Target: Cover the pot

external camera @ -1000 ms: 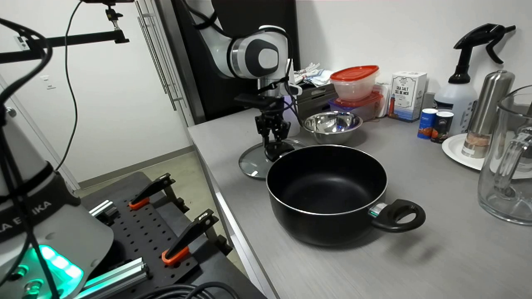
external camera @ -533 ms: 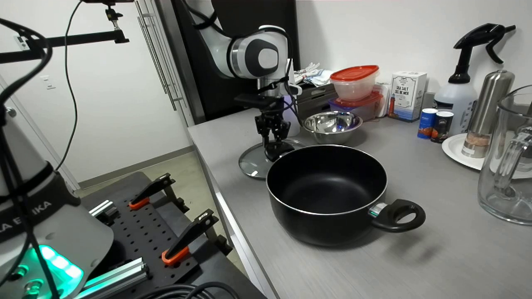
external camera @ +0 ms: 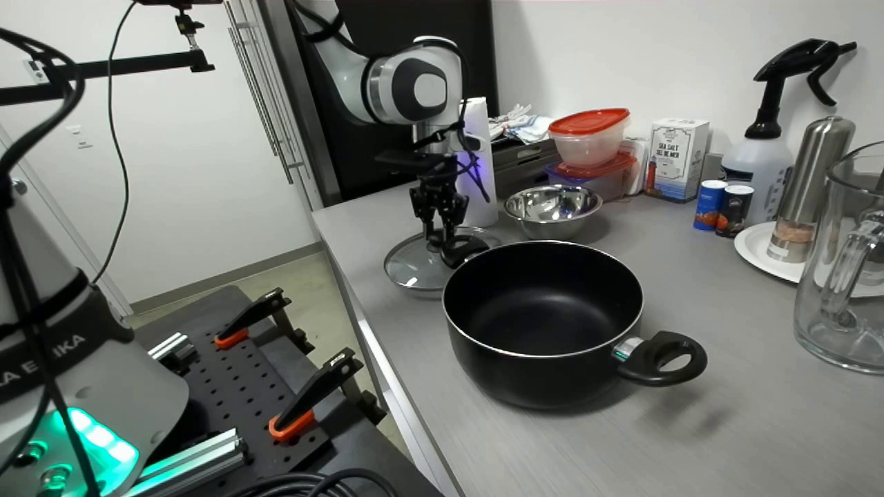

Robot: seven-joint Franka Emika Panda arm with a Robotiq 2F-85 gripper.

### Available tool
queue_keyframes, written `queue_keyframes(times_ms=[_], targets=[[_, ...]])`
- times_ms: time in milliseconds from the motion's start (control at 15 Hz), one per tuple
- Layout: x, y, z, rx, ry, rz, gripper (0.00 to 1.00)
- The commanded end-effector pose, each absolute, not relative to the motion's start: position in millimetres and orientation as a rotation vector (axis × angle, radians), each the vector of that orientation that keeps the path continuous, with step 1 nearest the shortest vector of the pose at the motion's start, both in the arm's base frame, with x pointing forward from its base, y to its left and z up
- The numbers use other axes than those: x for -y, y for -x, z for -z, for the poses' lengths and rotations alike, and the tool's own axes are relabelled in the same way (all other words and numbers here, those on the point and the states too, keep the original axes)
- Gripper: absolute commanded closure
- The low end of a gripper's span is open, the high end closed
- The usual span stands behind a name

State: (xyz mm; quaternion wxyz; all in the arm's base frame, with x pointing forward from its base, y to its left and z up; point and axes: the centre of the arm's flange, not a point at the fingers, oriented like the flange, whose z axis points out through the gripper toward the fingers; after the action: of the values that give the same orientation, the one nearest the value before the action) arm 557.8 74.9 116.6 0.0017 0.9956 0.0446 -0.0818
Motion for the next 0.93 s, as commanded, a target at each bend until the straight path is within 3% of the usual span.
queue_keyframes(times_ms=[0, 867], targets=[[-98, -535, -156, -0.214, -3.11, 0.209, 0.75], [-117, -507, -275, -0.391, -3.202, 0.18, 0.75]])
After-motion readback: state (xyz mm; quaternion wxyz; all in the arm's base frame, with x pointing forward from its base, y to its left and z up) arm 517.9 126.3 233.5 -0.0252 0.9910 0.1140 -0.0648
